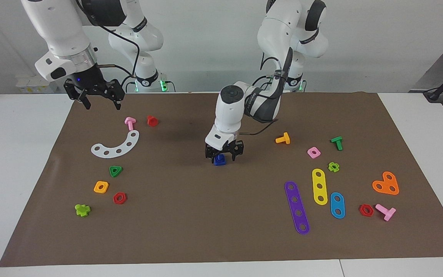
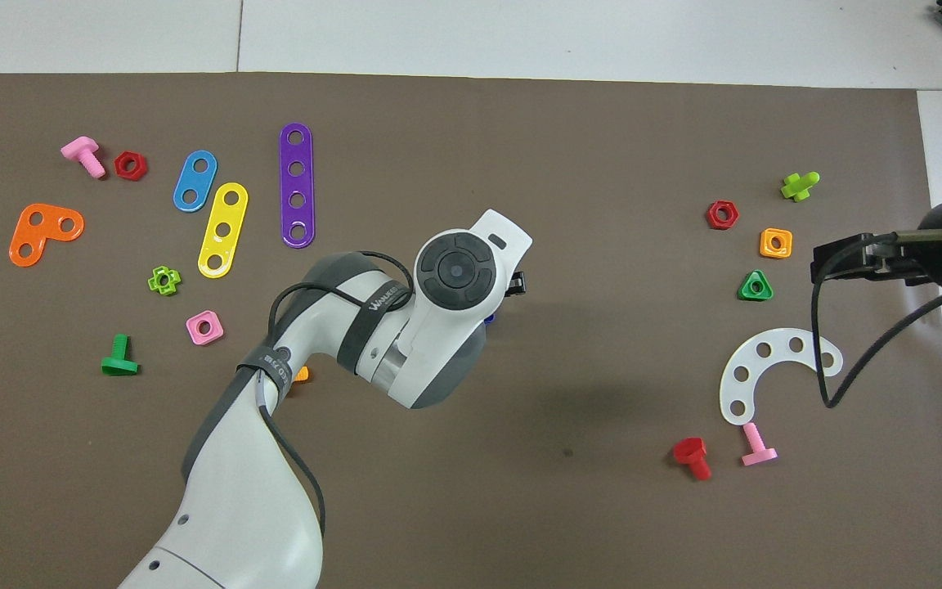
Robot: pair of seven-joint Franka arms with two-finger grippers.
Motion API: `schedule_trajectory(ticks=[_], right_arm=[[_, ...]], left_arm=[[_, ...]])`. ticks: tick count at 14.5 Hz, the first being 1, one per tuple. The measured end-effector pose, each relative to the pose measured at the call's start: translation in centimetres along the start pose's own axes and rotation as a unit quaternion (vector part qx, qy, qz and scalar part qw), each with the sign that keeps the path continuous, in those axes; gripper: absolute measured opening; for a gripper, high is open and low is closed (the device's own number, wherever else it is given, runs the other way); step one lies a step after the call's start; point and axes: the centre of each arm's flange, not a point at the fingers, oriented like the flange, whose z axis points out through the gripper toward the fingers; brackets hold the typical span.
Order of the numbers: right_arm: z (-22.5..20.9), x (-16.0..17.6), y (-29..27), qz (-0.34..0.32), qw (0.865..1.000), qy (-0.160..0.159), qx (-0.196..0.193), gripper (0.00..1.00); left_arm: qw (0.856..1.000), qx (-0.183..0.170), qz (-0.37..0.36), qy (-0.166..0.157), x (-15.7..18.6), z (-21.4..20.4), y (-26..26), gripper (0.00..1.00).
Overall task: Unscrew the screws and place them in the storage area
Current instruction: 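Reach the left gripper over the blue nut on the central blue bolt, then grasp and lift the blue nut off the bolt with the left gripper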
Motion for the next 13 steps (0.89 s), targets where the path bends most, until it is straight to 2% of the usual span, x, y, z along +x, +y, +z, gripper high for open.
schedule_trajectory(ticks=[3,4,5,6,8,9,10,11,13], right_arm=[[0.00,0.00,0.00,0.000,1.000,0.000,0.000,1.00],[0.00,0.00,0.00,0.000,1.000,0.000,0.000,1.00],[0.00,0.00,0.00,0.000,1.000,0.000,0.000,1.00],[0.00,0.00,0.00,0.000,1.000,0.000,0.000,1.00],[0.00,0.00,0.00,0.000,1.000,0.000,0.000,1.00],[0.00,0.00,0.00,0.000,1.000,0.000,0.000,1.00],[0.00,0.00,0.00,0.000,1.000,0.000,0.000,1.00],[0.00,0.00,0.00,0.000,1.000,0.000,0.000,1.00],[0.00,0.00,0.00,0.000,1.000,0.000,0.000,1.00]], left_arm=[[1.000,0.001,0.004,0.000,-0.97,1.45,-0.24,0.88],[1.000,0.001,0.004,0.000,-0.97,1.54,-0.32,0.82],[1.000,0.001,0.003,0.000,-0.94,1.56,-0.36,0.82],[1.000,0.001,0.003,0.001,-0.91,1.55,-0.39,0.76],[1.000,0.001,0.005,0.001,-0.91,1.57,-0.42,0.56],[1.000,0.001,0.005,0.001,-0.91,1.58,-0.43,0.56],[1.000,0.001,0.005,0.001,-0.90,1.54,-0.42,0.49],[1.000,0.001,0.005,0.001,-0.90,1.49,-0.42,0.46],[1.000,0.001,0.005,0.000,-0.88,1.48,-0.44,0.46]])
